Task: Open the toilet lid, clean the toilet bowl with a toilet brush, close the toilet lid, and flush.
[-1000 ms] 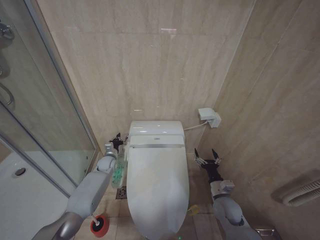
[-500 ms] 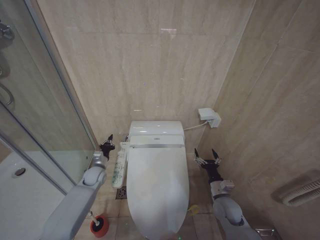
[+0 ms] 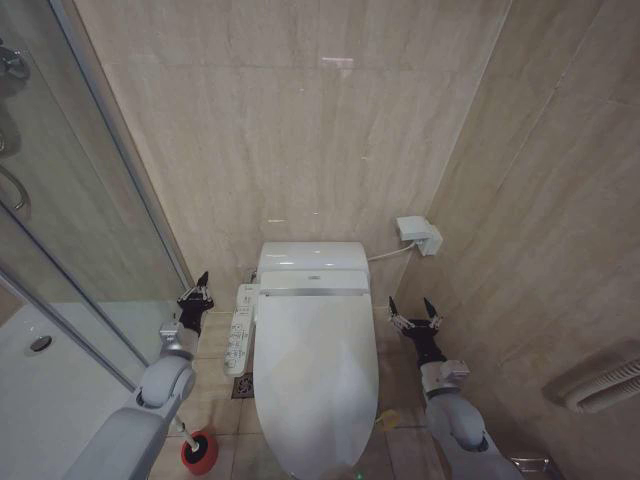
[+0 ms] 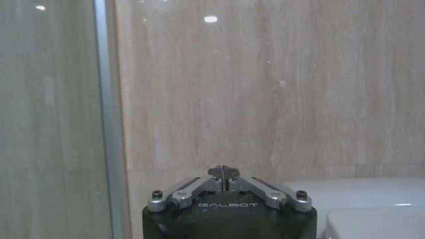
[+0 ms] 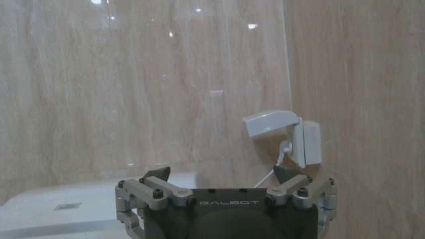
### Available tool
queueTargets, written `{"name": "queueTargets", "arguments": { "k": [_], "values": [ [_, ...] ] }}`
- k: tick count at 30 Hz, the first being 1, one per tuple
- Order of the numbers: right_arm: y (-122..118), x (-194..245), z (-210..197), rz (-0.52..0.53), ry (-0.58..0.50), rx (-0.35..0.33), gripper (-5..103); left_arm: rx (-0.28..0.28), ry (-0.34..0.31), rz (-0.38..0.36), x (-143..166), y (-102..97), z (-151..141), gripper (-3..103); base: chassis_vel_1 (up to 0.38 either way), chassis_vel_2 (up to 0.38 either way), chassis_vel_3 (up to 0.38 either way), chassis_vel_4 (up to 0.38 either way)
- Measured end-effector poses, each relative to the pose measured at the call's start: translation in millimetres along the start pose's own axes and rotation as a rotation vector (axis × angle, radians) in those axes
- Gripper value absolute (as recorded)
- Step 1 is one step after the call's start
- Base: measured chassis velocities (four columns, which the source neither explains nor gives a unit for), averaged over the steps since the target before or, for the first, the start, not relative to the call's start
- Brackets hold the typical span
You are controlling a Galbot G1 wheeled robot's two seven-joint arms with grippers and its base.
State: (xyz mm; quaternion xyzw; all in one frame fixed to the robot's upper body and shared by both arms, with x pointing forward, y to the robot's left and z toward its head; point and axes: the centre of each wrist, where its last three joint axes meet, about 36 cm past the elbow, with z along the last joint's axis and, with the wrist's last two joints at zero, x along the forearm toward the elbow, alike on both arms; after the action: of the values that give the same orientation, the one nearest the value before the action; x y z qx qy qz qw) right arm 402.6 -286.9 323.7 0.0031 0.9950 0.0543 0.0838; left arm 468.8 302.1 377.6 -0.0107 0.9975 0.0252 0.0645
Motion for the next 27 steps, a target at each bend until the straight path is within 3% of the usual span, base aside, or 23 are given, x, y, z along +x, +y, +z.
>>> {"name": "queueTargets", "arguments": {
  "k": [1, 2, 9, 10, 15, 16, 23, 24, 26, 27],
  "values": [
    [0.0, 0.0, 0.0, 0.0, 0.0, 0.0, 100, 0.01, 0.005, -0.007, 6.3, -1.6, -0.4, 0, 0.0, 0.0, 0.0, 0.0],
    [0.0, 0.0, 0.0, 0.0, 0.0, 0.0, 100, 0.016, 0.008, -0.01, 10.9, -2.6, -0.4, 11, 0.0, 0.0, 0.0, 0.0],
    [0.0, 0.0, 0.0, 0.0, 0.0, 0.0, 100, 0.017, 0.019, -0.006, 31.3, -1.5, -0.8, 11, 0.0, 0.0, 0.0, 0.0],
    [0.0, 0.0, 0.0, 0.0, 0.0, 0.0, 100, 0.01, 0.019, -0.004, 34.2, 1.2, -1.6, 39, 0.0, 0.0, 0.0, 0.0],
    [0.0, 0.0, 0.0, 0.0, 0.0, 0.0, 100, -0.037, 0.021, 0.04, 43.2, 18.7, -7.9, 39, 0.0, 0.0, 0.0, 0.0],
    [0.0, 0.0, 0.0, 0.0, 0.0, 0.0, 100, -0.052, 0.024, 0.06, 44.7, 25.8, -8.7, 66, 0.0, 0.0, 0.0, 0.0],
    [0.0, 0.0, 0.0, 0.0, 0.0, 0.0, 100, -0.045, 0.049, 0.139, 45.4, 55.5, -5.2, 66, 0.0, 0.0, 0.0, 0.0],
    [0.0, 0.0, 0.0, 0.0, 0.0, 0.0, 100, -0.023, 0.068, 0.142, 43.7, 60.9, -2.4, 92, 0.0, 0.0, 0.0, 0.0],
    [0.0, 0.0, 0.0, 0.0, 0.0, 0.0, 100, -0.012, 0.078, 0.14, 42.0, 64.1, -0.2, 92, 0.0, 0.0, 0.0, 0.0],
    [0.0, 0.0, 0.0, 0.0, 0.0, 0.0, 100, 0.016, 0.082, 0.129, 32.2, 75.6, 9.5, 92, 0.0, 0.0, 0.0, 0.0]
  ]
}}
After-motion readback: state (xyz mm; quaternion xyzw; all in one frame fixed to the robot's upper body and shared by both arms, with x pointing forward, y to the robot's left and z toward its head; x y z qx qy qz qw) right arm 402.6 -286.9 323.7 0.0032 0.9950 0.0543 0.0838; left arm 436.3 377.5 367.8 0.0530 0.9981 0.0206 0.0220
